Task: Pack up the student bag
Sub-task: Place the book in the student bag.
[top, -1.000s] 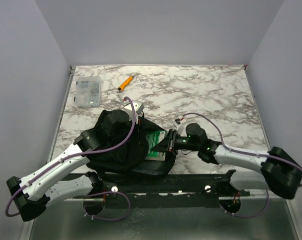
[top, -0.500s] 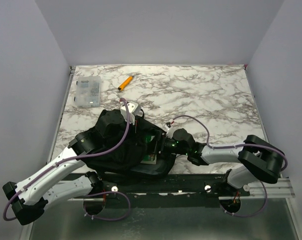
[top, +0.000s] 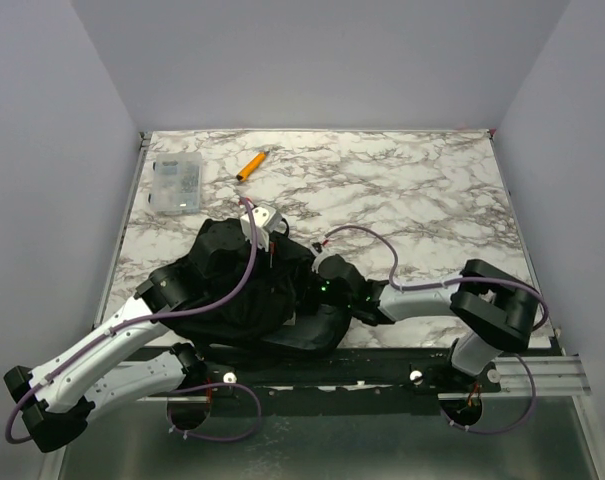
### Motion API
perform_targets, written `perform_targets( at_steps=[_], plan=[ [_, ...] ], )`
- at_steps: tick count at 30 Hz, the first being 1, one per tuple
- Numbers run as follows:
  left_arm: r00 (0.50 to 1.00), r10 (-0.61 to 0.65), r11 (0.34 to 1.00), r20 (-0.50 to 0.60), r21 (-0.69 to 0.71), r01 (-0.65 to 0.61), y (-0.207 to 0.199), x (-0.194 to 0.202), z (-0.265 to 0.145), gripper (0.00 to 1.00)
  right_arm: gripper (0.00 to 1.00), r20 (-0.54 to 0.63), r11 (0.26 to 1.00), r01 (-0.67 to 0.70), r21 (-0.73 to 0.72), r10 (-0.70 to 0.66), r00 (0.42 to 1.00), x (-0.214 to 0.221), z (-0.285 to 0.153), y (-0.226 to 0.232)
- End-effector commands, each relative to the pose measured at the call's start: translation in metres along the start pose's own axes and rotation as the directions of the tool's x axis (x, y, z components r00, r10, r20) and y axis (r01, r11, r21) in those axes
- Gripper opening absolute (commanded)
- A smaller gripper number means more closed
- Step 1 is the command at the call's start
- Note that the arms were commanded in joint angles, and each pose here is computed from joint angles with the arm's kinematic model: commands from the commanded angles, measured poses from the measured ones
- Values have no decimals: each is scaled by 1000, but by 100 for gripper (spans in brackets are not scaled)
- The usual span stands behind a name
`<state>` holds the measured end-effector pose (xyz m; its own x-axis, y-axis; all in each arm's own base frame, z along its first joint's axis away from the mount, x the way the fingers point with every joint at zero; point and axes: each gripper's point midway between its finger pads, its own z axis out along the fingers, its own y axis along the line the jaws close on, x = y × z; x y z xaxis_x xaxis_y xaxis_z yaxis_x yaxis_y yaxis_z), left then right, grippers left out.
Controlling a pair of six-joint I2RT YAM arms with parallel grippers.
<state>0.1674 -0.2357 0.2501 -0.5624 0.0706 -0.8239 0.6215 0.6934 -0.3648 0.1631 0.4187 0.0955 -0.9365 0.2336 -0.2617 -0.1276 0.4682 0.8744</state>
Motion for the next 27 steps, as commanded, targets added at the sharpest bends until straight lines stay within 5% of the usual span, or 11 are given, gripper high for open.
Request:
perform_targets(
  at_steps=[1, 8, 11, 14, 19, 21, 27],
  plan=[
    [996, -4, 995, 87, 99, -5, -20, -19, -6, 0, 83, 91, 996, 19, 84, -27, 995, -11, -24, -13],
    [997, -5, 993, 78, 122, -4, -23, -17, -5, 0, 92, 72, 991, 19, 134, -29, 997, 0, -53, -32],
    [996, -10, 992, 86, 123, -1, -23, -18, -8, 0, 82, 77, 993, 18, 117, -27, 997, 0, -52, -30],
    [996, -14, 993, 84, 122, 4, -22, -16, -8, 0, 55, 78, 999, 18, 48, -22, 997, -3, -33, -17],
    [999, -33, 994, 43, 103, 28, -16, -1, -2, 0, 38, 61, 994, 19, -104, -12, 998, -4, -6, 14],
    [998, -50, 994, 24, 100, 47, -13, 8, 1, 0, 38, 68, 996, 7, -89, -1, 998, -7, -16, 8],
    [991, -100, 988, -93, 111, 110, -9, 49, 15, 0, 50, 37, 954, 141, 265, -156, 987, -12, -84, -44]
  ],
)
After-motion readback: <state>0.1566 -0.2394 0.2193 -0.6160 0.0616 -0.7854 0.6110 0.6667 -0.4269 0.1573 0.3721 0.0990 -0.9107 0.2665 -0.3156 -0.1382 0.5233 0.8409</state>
